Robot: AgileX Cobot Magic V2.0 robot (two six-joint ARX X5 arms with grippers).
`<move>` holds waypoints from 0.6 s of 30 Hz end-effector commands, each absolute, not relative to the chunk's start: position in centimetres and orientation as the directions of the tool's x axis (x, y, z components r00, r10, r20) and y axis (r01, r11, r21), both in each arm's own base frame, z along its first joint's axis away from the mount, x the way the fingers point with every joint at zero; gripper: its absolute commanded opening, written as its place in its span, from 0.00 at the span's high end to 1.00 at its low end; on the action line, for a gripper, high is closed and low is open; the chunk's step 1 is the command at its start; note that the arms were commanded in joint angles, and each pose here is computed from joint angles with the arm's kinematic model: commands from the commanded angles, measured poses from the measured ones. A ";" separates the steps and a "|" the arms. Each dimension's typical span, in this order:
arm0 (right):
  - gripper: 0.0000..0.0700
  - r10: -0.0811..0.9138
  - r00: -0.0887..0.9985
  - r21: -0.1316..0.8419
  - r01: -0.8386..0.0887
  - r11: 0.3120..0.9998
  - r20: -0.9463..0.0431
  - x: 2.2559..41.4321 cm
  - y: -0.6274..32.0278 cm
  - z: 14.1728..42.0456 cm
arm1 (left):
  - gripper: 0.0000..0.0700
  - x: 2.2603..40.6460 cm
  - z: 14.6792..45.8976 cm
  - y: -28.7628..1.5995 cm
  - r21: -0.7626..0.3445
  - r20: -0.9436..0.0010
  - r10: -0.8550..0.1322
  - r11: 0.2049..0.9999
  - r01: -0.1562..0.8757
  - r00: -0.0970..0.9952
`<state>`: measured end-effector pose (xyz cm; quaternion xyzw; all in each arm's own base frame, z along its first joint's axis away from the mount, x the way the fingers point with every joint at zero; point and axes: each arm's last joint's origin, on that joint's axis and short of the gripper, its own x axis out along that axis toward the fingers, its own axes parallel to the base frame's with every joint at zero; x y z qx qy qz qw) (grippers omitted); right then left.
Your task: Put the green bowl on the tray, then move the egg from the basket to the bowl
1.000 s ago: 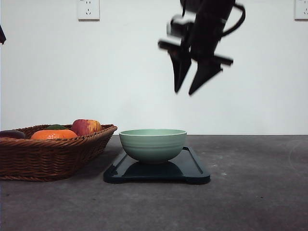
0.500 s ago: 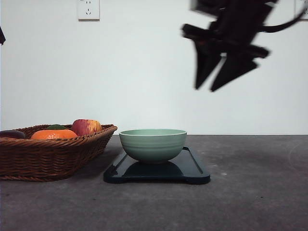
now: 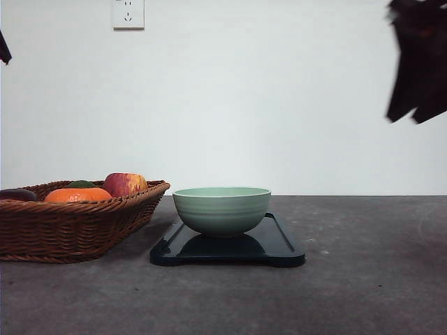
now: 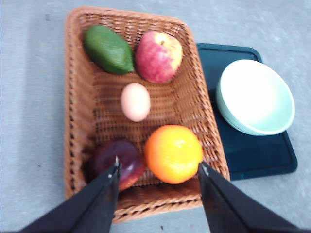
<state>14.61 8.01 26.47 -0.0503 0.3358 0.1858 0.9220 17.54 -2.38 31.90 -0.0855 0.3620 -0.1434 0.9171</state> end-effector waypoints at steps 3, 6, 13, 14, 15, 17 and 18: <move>0.67 0.317 0.722 0.025 -0.384 0.923 -0.615 13.7 7.6 27.1 | 0.55 18.6 32.6 -3.1 -0.266 -0.650 -0.352 0.936 0.231 0.673; 0.67 0.324 0.734 0.028 -0.385 0.923 -0.596 13.2 7.3 27.5 | 0.55 19.8 32.7 -3.7 -0.268 -0.687 -0.358 0.934 0.237 0.633; 0.67 0.328 0.739 0.035 -0.381 0.924 -0.588 13.1 7.2 27.6 | 0.52 24.4 32.5 -5.2 -0.257 -0.764 -0.341 0.940 0.227 0.547; 0.67 0.328 0.739 0.036 -0.381 0.924 -0.588 13.1 7.2 27.6 | 0.49 25.1 32.4 -5.3 -0.248 -0.773 -0.332 0.943 0.224 0.541; 0.67 0.328 0.739 0.036 -0.381 0.924 -0.588 13.1 7.2 27.6 | 0.45 25.9 32.3 -5.5 -0.237 -0.781 -0.322 0.946 0.223 0.535; 0.67 0.328 0.739 0.040 -0.379 0.925 -0.588 13.1 7.2 27.6 | 0.43 27.3 31.9 -5.8 -0.214 -0.796 -0.306 0.949 0.229 0.522; 0.67 0.328 0.739 0.044 -0.375 0.926 -0.588 13.1 7.2 27.6 | 0.43 28.0 31.7 -5.9 -0.206 -0.804 -0.299 0.951 0.231 0.514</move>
